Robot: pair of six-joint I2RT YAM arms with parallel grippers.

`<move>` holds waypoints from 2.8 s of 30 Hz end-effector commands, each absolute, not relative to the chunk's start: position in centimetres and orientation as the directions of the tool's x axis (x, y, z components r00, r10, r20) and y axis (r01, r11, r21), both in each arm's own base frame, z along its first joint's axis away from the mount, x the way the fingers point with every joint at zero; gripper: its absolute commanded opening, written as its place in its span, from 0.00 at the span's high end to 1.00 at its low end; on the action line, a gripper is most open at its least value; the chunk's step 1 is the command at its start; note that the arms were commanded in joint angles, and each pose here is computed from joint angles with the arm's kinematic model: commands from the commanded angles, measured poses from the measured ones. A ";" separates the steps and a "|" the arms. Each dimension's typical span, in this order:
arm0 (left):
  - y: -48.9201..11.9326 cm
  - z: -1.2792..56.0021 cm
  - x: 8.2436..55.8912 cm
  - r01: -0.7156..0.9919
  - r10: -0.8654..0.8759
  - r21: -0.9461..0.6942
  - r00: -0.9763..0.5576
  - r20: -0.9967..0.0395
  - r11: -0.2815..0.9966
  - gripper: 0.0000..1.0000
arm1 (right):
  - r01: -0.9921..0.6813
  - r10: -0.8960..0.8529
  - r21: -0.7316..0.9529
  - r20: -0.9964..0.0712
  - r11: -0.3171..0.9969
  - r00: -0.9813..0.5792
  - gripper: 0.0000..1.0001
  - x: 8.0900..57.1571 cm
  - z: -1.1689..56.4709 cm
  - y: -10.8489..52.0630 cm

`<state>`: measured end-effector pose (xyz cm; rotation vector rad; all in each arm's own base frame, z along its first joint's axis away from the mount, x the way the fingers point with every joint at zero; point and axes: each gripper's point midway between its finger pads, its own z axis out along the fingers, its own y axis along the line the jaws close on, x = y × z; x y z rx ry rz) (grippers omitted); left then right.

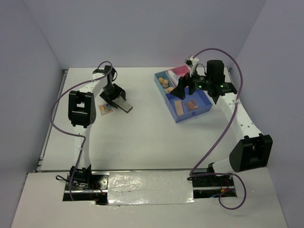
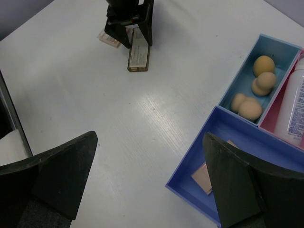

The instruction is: Organize the makeup

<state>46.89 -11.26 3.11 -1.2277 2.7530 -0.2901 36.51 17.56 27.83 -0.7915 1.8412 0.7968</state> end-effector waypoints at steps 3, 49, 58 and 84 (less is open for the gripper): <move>-10.5 1.1 44.5 -0.751 -0.752 -0.086 -0.659 0.025 0.655 0.22 | -0.806 -0.169 0.144 -0.942 0.574 -0.289 0.00 36.2 29.3 17.5; -37.1 23.7 45.7 0.648 -0.113 -0.675 -0.686 -0.718 0.354 1.00 | -0.769 -0.197 0.039 -0.957 0.638 -0.212 0.35 34.7 33.6 13.4; -43.4 21.4 45.8 0.647 -0.073 -0.698 -0.715 -0.695 0.305 1.00 | -0.730 -0.162 0.032 -0.968 0.683 -0.194 0.82 33.8 35.4 10.9; -43.5 16.9 45.8 0.574 0.031 -0.595 -0.734 -0.679 0.563 0.01 | -0.721 -0.152 0.053 -0.964 0.691 -0.217 0.31 33.8 34.6 10.6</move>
